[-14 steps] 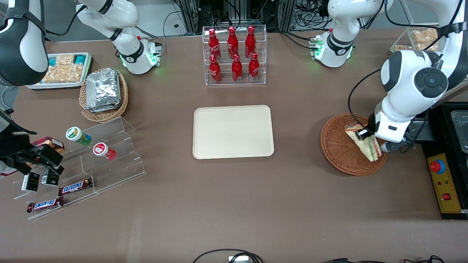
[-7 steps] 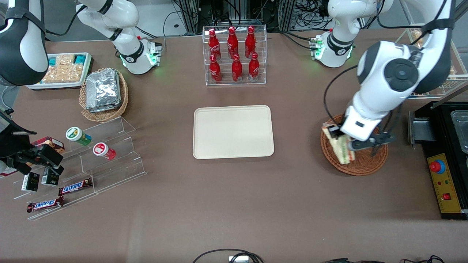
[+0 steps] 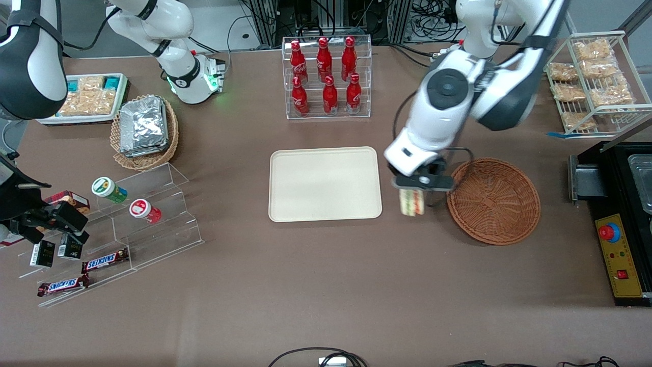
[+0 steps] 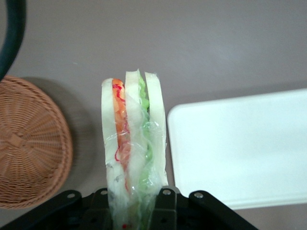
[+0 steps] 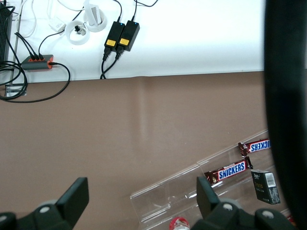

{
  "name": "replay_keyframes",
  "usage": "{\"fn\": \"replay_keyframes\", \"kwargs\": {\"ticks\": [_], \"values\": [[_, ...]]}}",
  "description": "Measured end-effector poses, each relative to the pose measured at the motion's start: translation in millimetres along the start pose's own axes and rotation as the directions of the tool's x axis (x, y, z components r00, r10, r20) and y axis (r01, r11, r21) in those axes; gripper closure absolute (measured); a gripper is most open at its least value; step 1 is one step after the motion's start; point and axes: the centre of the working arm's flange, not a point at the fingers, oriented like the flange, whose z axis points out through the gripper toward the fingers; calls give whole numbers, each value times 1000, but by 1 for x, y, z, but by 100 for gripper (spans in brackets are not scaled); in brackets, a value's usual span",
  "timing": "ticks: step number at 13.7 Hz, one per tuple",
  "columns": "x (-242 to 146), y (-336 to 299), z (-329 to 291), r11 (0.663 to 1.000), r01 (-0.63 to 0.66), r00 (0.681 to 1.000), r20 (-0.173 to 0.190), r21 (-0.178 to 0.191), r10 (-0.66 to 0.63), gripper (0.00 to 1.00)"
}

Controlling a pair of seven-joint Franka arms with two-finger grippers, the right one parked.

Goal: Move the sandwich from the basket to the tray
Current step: 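Carry the sandwich over the cream tray and lower it onto it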

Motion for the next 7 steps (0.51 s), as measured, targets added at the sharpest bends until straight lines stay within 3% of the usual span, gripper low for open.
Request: {"fn": "replay_keyframes", "kwargs": {"ticks": [4, 7], "values": [[-22, 58, 48, 998, -62, 995, 75, 4, 61, 80], [-36, 100, 93, 997, -83, 992, 91, -5, 83, 80]]}}
